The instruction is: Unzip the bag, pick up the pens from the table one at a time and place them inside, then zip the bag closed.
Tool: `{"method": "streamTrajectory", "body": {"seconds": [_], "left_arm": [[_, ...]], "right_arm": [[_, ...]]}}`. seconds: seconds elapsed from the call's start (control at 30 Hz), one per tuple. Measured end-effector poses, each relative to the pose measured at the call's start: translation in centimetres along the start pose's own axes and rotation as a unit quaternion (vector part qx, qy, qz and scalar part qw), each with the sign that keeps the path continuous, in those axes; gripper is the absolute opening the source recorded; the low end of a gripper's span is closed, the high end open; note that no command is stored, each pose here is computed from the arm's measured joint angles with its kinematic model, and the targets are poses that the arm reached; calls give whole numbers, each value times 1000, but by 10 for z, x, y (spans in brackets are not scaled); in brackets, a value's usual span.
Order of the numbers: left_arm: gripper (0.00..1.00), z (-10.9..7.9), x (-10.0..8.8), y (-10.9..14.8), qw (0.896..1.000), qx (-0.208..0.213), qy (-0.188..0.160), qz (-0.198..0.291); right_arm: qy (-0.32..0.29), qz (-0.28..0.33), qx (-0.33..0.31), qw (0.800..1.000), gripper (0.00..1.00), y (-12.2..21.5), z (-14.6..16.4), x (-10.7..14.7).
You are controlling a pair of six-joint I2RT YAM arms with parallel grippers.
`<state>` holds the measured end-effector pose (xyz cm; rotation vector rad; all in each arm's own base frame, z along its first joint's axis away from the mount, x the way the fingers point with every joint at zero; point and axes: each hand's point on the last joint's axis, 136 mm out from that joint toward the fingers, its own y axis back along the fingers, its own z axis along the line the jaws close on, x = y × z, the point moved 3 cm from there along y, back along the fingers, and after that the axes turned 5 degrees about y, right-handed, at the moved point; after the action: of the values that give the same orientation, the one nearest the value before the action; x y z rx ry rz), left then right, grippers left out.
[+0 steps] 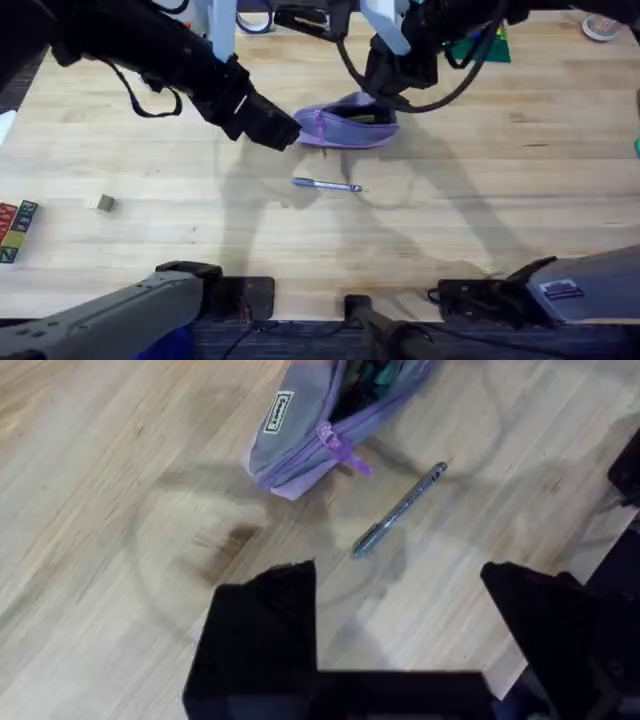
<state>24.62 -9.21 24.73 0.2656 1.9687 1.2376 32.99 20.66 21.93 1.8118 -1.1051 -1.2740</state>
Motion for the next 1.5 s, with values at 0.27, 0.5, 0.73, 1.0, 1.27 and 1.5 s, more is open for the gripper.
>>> {"method": "streamTrajectory", "body": {"seconds": [0.27, 0.5, 0.73, 1.0, 1.27, 1.5], "left_arm": [[995, 0, 0, 0, 1000, 0, 0, 0], [995, 0, 0, 0, 1000, 0, 0, 0], [993, 0, 0, 0, 1000, 0, 0, 0], [994, 0, 0, 0, 1000, 0, 0, 0], [995, 0, 0, 0, 1000, 0, 0, 0], [995, 0, 0, 0, 1000, 0, 0, 0]], "right_arm": [[10, -31, -28, 999, 31, -10, 5, -7], [3, -26, -61, 998, 31, -35, 9, 0], [14, -20, -86, 996, 31, -54, 13, 6], [9, -9, -117, 993, 31, -79, 19, 16], [-1, 2, -144, 990, 31, -101, 25, 26], [6, -6, -125, 992, 31, -105, 17, 20]]}}
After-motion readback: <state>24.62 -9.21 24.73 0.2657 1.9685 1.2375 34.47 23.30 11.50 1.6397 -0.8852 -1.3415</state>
